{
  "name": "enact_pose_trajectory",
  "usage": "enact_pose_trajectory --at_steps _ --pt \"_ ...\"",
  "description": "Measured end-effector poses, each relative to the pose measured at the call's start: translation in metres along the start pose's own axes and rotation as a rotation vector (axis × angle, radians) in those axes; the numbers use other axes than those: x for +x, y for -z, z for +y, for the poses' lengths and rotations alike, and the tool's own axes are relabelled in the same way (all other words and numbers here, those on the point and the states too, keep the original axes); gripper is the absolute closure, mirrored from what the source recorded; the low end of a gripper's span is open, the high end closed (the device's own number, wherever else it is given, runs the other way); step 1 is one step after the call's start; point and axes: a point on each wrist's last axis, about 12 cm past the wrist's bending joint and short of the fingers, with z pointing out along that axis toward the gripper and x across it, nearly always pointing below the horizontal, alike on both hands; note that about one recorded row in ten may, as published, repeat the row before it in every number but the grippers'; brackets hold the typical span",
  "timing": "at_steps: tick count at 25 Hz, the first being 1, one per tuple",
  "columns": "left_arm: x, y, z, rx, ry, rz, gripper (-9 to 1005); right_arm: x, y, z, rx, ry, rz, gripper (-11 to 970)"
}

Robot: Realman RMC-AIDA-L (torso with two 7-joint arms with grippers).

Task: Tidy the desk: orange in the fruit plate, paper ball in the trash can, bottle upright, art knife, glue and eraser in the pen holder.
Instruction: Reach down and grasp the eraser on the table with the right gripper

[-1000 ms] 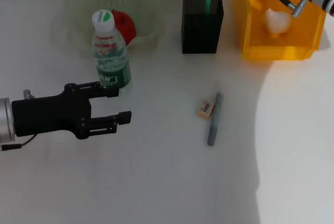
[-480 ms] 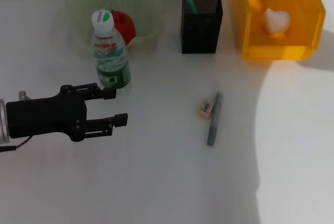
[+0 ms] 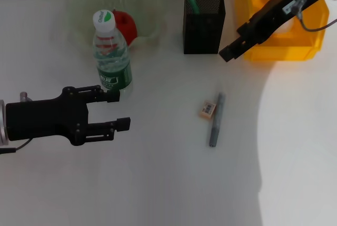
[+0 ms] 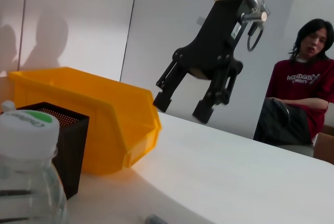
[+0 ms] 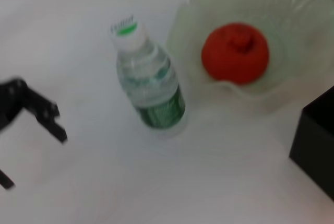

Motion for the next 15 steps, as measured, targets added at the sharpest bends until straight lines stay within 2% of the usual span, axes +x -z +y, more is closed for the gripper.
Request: enact_pose_trajectory --at_steps 5,6,7,11,15 --pt "0.0 0.0 0.0 0.001 0.0 0.001 271 -0.005 -0.046 0.012 0.102 0.087 0.089 157" --pt "0.0 0.0 0.0 0.0 0.001 0.001 271 -0.004 -0.063 0.014 0.111 0.111 0.126 159" --pt "0.0 0.0 0.0 0.001 0.001 0.0 271 -0.004 -0.063 0.014 0.111 0.111 0.126 161" --pt "0.001 0.0 -0.001 0.0 0.004 0.0 271 0.002 -0.088 0.02 0.097 0.148 0.177 171" --pt "0.003 0.0 -0.002 -0.004 0.011 -0.005 271 0.009 -0.099 0.024 0.077 0.183 0.214 180"
